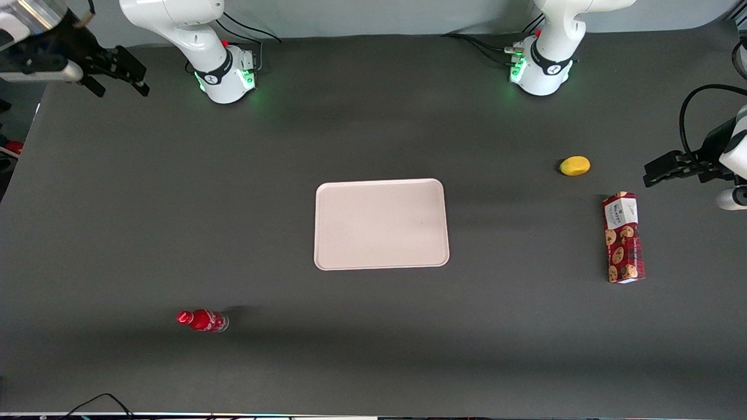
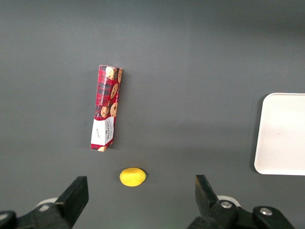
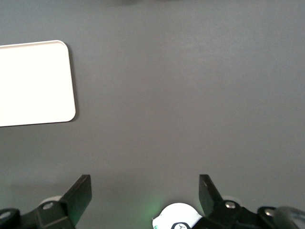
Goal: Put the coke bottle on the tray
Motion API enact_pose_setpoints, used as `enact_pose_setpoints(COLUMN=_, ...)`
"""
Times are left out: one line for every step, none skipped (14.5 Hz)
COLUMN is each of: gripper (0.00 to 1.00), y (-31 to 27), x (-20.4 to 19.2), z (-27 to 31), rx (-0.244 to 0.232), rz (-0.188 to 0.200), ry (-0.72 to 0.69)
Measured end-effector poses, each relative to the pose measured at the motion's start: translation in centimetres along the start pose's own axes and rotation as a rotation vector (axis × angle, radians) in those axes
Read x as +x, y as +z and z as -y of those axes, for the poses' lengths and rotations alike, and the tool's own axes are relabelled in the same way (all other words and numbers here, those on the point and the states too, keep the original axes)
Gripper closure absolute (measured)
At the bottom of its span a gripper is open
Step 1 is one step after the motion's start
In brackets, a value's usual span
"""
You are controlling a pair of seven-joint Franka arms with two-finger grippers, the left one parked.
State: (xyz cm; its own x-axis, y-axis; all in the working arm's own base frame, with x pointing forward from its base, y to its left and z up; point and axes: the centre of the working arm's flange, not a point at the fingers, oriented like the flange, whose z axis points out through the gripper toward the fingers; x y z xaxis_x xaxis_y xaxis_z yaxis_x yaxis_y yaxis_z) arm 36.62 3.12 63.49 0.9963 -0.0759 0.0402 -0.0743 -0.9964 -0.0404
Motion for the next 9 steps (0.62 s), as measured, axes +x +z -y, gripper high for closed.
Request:
enact_pose_setpoints(gripper=0.0, y=-0.2, x=0.0, z=-0.3, rx=0.004, rz=-0.003, ry=0.006)
enact_pose_setpoints(gripper=0.0, y=-0.2, x=0.1, z=-0.6, rx=0.007, rz=-0.001, ry=0.011)
enact_pose_setpoints(gripper=0.0, y=0.0, x=0.3, z=-0.9, rx=0.009, rz=0.004, ry=0.016)
enact_pose_setpoints(gripper=0.0, y=0.1, x=0.6, z=-1.0, rx=0.01, rz=0.007, ry=0.019)
enact_pose_setpoints(gripper=0.0, y=0.0, x=1.2, z=-0.9, rx=0.01, rz=0.005, ry=0.02)
enact_pose_setpoints(gripper=0.0, y=-0.4, x=2.3, z=-0.8, rx=0.01, rz=0.0, ry=0.02)
enact_pose_setpoints(gripper=0.0, y=-0.8, x=4.1, z=-0.5, rx=0.009, rz=-0.004, ry=0.02)
enact_pose_setpoints(gripper=0.0, y=-0.8, x=7.9, z=0.1, rx=0.005, rz=-0.005, ry=0.02)
enact_pose_setpoints(gripper=0.0, y=-0.2, x=11.1, z=0.6, rx=0.001, rz=0.0, ry=0.02)
